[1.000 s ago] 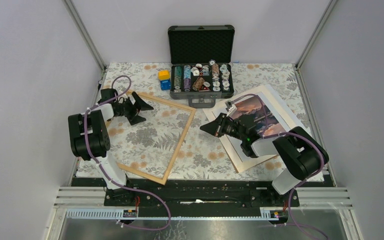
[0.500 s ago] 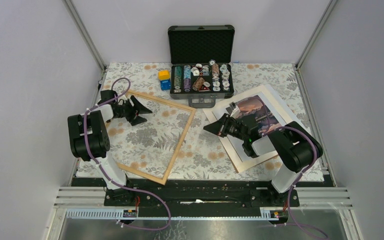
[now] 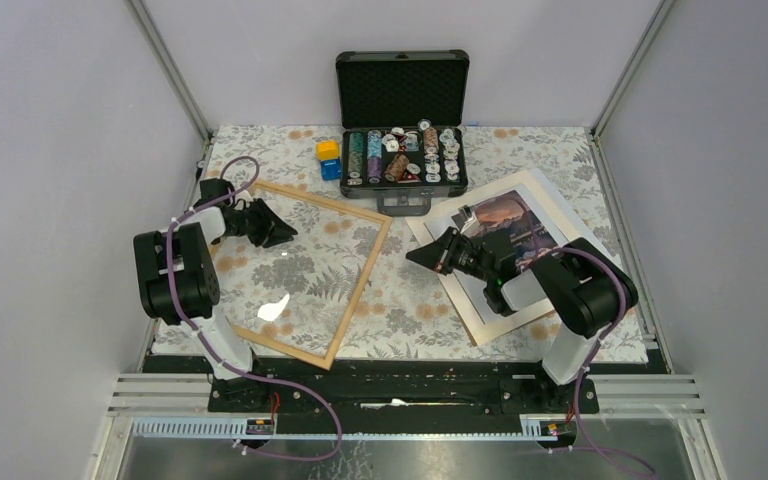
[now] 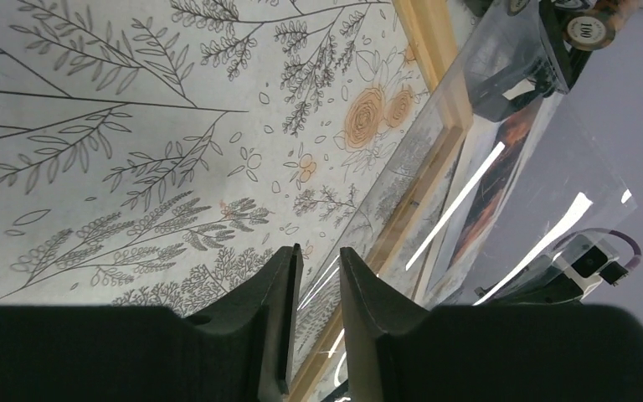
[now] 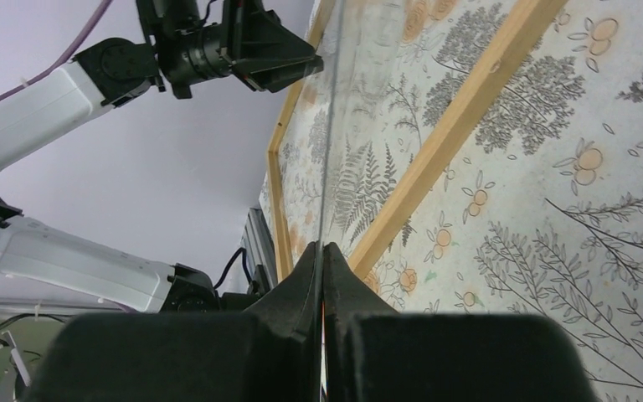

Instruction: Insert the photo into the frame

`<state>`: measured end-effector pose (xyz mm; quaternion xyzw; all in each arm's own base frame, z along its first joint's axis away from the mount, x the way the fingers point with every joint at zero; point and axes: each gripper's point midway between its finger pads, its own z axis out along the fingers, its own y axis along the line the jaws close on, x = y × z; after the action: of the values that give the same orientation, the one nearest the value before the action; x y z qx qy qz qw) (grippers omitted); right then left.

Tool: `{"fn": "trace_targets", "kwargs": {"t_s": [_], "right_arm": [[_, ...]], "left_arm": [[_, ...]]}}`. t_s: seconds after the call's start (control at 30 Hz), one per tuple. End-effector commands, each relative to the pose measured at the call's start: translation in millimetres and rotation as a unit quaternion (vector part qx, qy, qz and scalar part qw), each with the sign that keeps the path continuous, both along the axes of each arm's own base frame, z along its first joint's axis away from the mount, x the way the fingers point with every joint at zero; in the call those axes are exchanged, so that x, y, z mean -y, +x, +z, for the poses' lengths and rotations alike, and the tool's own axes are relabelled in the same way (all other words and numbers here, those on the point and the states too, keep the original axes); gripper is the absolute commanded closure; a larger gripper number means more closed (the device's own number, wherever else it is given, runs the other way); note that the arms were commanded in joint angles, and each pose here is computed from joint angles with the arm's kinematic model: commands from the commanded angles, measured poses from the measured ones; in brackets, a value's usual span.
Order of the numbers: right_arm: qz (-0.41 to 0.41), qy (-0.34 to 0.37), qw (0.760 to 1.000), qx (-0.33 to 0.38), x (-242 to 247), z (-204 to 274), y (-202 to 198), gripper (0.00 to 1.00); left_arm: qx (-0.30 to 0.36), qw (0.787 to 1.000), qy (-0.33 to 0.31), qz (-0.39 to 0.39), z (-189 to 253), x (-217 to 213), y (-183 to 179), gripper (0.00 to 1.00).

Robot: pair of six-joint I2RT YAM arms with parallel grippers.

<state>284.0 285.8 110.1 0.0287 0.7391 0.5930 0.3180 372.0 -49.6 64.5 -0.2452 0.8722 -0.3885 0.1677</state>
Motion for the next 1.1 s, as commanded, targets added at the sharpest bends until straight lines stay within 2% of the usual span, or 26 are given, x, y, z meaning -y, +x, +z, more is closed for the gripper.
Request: {"fn": "trace_targets", "kwargs": {"t_s": [0.0,0.23,0.4,0.63,1.07], "right_arm": [[-0.015,0.032,0.999,0.000,-6,7,10,1.00],[-0.013,0.074,0.995,-0.065,-22,-3,14,1.00],[-0.039,0.042,0.994,-0.095,-31,-14,19,1.00],[-0.059,0.045,0.989,-0.128,-66,-24,19,1.00],[-0.061,0.027,0.987,-0.149,-115,-50,20,1.00]], "left_arm": [[0.022,0.999,0.035,0.007,24,-9,9,0.72],[0.008,0.999,0.041,0.016,29,-15,19,0.80],[-0.003,0.997,0.078,0.021,32,-27,24,0.84],[-0.023,0.991,0.128,0.042,26,-49,21,0.82],[-0.034,0.980,0.170,0.098,28,-101,27,0.74]]}}
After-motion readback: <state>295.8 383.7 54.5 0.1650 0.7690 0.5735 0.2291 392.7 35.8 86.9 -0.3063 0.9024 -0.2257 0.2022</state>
